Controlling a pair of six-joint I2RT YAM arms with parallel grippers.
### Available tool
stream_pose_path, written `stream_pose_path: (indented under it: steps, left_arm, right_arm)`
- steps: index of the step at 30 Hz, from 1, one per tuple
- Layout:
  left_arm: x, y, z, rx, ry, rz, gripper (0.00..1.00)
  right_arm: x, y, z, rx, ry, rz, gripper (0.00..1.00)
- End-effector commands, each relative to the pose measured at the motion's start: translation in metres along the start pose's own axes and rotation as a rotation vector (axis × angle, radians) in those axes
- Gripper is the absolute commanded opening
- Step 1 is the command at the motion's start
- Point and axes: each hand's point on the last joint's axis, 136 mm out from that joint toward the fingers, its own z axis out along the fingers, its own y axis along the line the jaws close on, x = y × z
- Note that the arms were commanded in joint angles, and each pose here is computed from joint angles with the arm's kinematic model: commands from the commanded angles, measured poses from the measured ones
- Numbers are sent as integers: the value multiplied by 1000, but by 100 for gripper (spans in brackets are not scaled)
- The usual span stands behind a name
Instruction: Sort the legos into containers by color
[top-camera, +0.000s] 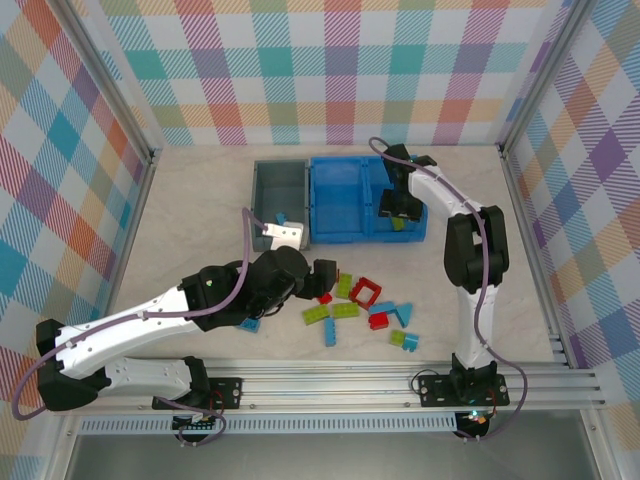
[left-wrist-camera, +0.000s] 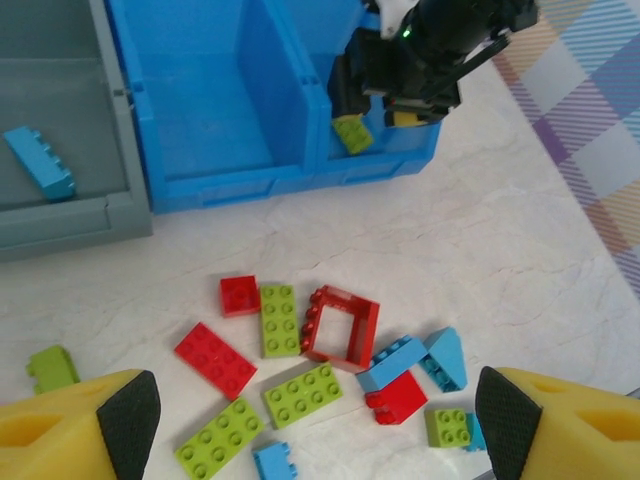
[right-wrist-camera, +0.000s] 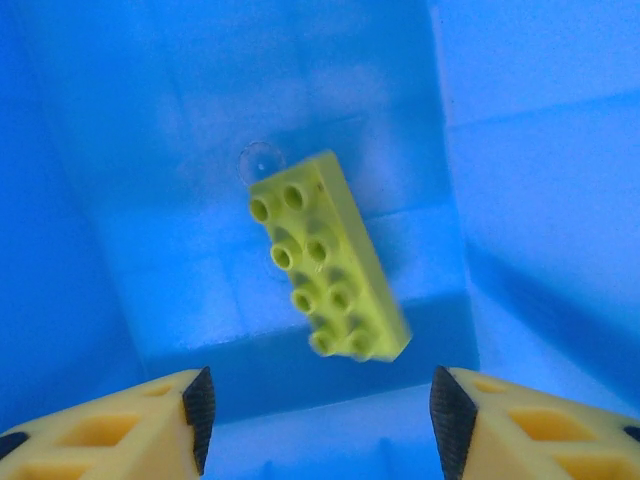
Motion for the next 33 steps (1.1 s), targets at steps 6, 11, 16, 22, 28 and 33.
stream_pose_path:
  steps: [6,11,16,22,28,33]
  left_arm:
    - [30,51,8,-205,118,-42,80]
    - [49,21,38,-93,230,-8,73]
    - [76,-21,97,-33,358,115,57]
    - [103,-44,165,-23,479,311,50]
    - [117,-30,211,-88,564,379,46]
    - [114,-19,231,-85,595,354,41]
  right_arm:
    - [-18,15,-118,-124,-223,-39,60]
    - [20,21,-189,-225,-349,-89,55]
    - [108,1,-206,-374,-297,-87,48]
    - [206,-32,-247,-624,-262,-70,48]
    - [254,-48,-278,-797,-273,-44,50]
    - [265,-49,-299,-885,-295,-50,54]
